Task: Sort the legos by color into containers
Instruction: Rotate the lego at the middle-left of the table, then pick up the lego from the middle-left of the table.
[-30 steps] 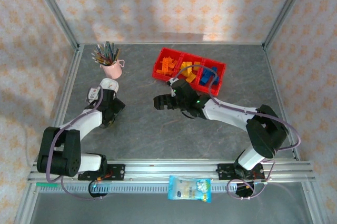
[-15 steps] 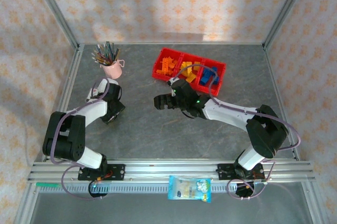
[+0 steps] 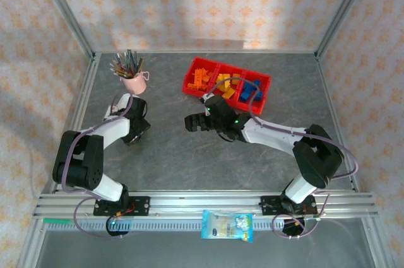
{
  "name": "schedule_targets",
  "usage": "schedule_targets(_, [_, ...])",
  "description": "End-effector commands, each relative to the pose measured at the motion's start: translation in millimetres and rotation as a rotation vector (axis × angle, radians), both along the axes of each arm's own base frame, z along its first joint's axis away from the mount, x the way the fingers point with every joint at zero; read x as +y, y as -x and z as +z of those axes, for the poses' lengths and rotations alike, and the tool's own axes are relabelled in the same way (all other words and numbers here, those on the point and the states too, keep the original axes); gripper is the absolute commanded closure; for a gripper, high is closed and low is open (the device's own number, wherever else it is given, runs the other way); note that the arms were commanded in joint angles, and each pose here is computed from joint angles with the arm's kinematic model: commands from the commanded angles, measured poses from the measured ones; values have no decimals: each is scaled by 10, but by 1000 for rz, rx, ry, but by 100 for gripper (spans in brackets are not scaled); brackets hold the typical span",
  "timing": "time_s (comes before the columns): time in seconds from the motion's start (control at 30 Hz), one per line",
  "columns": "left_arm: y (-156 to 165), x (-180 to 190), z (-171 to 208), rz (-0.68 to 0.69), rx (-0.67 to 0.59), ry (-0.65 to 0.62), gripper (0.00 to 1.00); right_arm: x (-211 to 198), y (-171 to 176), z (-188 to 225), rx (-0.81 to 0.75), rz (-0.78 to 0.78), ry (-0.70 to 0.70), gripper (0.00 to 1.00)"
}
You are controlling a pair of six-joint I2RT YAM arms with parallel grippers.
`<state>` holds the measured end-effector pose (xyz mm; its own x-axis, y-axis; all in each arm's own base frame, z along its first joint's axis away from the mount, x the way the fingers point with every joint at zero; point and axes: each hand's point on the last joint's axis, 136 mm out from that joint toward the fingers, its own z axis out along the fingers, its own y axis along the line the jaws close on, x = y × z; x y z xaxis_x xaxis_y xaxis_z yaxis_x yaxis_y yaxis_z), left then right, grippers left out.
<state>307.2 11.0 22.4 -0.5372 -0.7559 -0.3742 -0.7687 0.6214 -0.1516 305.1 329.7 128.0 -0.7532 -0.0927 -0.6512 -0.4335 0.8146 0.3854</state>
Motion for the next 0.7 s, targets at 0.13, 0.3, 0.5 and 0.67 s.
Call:
schedule_targets(0.13, [-411, 113, 300, 2, -141, -87, 28, 14, -106, 47, -29, -12, 19, 0])
schedule_targets(0.3, [-447, 29, 143, -28, -113, -44, 28, 0, -120, -1, -22, -17, 28, 0])
schedule_targets(0.5, [-292, 92, 63, -30, -65, -90, 29, -14, -111, -3, -19, -22, 26, 0])
schedule_targets(0.67, [-298, 20, 6, -75, -53, -62, 37, -2, -133, -16, -19, -21, 31, 0])
